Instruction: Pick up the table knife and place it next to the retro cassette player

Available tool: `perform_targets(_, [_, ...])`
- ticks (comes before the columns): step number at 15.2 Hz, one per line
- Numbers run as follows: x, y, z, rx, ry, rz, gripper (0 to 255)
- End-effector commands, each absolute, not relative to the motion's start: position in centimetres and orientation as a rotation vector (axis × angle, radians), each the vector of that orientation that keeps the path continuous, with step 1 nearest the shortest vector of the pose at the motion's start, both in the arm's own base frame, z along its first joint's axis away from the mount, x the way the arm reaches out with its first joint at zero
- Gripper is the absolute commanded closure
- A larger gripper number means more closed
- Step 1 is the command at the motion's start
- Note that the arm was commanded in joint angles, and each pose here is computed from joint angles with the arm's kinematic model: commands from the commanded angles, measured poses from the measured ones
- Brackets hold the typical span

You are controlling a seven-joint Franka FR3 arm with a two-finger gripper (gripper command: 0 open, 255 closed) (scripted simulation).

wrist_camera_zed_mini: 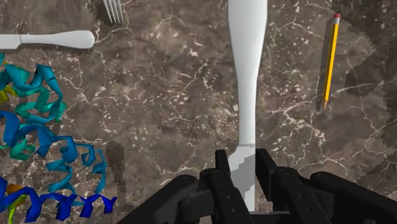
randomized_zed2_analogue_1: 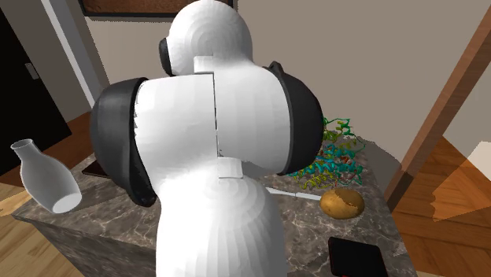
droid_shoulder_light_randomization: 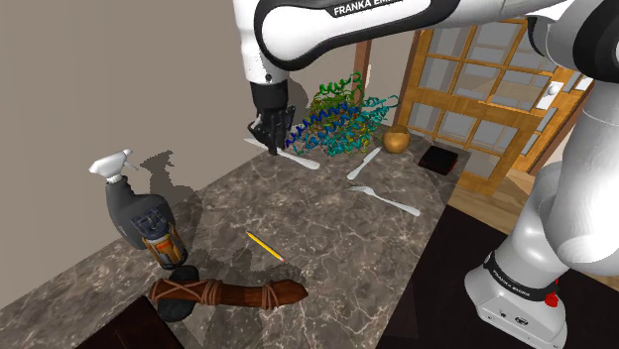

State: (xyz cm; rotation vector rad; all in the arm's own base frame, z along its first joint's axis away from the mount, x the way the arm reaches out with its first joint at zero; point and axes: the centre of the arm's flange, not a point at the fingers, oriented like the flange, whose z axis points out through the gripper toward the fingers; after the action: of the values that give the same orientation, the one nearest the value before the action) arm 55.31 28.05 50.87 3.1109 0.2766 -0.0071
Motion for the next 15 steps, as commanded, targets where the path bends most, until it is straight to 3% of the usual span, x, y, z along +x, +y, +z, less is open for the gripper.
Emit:
perform_targets(1, [55.3,26.1,51.0,3.111,0.277,-0.008,255])
perform_targets(15, [55.0,7.6,51.1,3.111,0.277,-0.008,255])
